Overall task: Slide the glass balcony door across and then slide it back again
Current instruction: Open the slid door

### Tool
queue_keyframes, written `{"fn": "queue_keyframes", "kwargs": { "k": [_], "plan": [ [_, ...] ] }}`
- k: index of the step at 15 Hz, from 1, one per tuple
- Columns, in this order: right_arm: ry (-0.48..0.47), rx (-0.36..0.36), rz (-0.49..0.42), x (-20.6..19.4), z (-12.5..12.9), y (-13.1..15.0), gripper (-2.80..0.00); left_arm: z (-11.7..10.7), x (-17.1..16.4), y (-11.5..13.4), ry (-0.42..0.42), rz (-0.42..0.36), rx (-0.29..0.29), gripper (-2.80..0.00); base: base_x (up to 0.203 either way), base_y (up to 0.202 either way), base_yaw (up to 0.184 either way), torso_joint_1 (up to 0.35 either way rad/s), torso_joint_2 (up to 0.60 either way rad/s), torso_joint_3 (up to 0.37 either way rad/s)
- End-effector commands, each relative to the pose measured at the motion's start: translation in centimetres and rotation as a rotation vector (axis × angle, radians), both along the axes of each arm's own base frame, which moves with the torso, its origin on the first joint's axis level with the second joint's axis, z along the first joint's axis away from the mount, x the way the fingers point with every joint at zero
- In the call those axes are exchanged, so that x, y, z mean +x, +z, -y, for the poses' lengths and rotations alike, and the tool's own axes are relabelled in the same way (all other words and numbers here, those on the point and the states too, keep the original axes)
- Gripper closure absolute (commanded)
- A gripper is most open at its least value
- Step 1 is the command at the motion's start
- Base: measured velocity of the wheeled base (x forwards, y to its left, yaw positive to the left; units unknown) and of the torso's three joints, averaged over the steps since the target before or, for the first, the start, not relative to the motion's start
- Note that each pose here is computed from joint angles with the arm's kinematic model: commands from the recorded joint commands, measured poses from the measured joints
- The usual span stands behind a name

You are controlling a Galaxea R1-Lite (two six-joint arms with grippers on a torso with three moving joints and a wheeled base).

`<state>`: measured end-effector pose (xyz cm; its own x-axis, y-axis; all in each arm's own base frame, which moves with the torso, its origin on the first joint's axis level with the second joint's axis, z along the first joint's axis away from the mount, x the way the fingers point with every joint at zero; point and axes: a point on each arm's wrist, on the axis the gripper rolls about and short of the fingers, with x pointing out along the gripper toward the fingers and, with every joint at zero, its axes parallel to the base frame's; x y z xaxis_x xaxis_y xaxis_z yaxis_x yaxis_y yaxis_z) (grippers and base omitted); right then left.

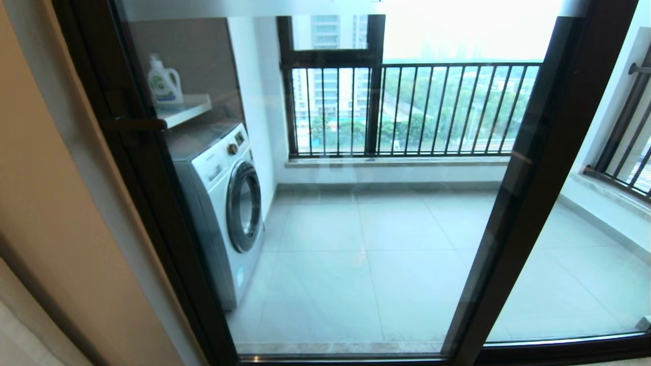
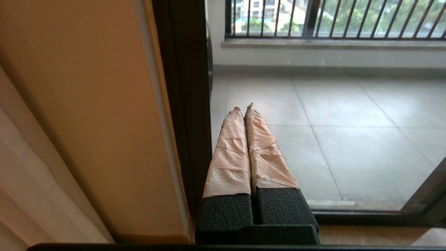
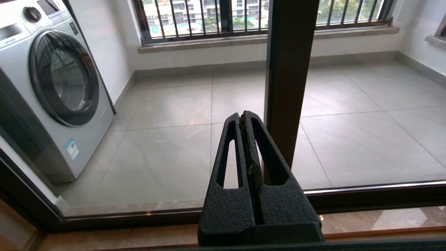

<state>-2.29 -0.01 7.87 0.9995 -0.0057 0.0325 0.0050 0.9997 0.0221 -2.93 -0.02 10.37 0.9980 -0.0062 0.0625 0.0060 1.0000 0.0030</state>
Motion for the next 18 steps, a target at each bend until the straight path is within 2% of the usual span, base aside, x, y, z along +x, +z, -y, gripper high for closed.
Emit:
{"fn": "queue_keyframes", "kwargs": {
  "k": [1, 5, 8, 12, 15, 18],
  "plan": [
    [0.000, 0.001, -0.013, 0.1, 0.0, -0.3, 0.00, 0.0, 0.6, 4.2, -0.014, -0.005, -0.006, 0.00, 0.000, 0.000, 0.000, 0.000, 0.00, 0.000],
    [0.000, 0.001, -0.013, 0.1, 0.0, -0.3, 0.00, 0.3, 4.3, 9.7, -0.118, -0.038, -0.010, 0.00, 0.000, 0.000, 0.000, 0.000, 0.00, 0.000],
    [0.000, 0.001, -0.013, 0.1, 0.0, -0.3, 0.00, 0.3, 9.4, 13.0, -0.161, -0.077, -0.014, 0.00, 0.000, 0.000, 0.000, 0.000, 0.00, 0.000],
    [0.000, 0.001, -0.013, 0.1, 0.0, -0.3, 0.00, 0.4, 19.3, 17.3, -0.178, -0.024, -0.009, 0.00, 0.000, 0.000, 0.000, 0.000, 0.00, 0.000],
    [0.000, 0.000, -0.013, 0.1, 0.0, -0.3, 0.00, 0.1, 26.3, 21.4, -0.177, 0.092, 0.005, 0.00, 0.000, 0.000, 0.000, 0.000, 0.00, 0.000],
    [0.000, 0.001, -0.013, 0.1, 0.0, -0.3, 0.00, -0.5, 32.2, 21.6, -0.183, 0.100, 0.009, 0.00, 0.000, 0.000, 0.000, 0.000, 0.00, 0.000]
  ]
}}
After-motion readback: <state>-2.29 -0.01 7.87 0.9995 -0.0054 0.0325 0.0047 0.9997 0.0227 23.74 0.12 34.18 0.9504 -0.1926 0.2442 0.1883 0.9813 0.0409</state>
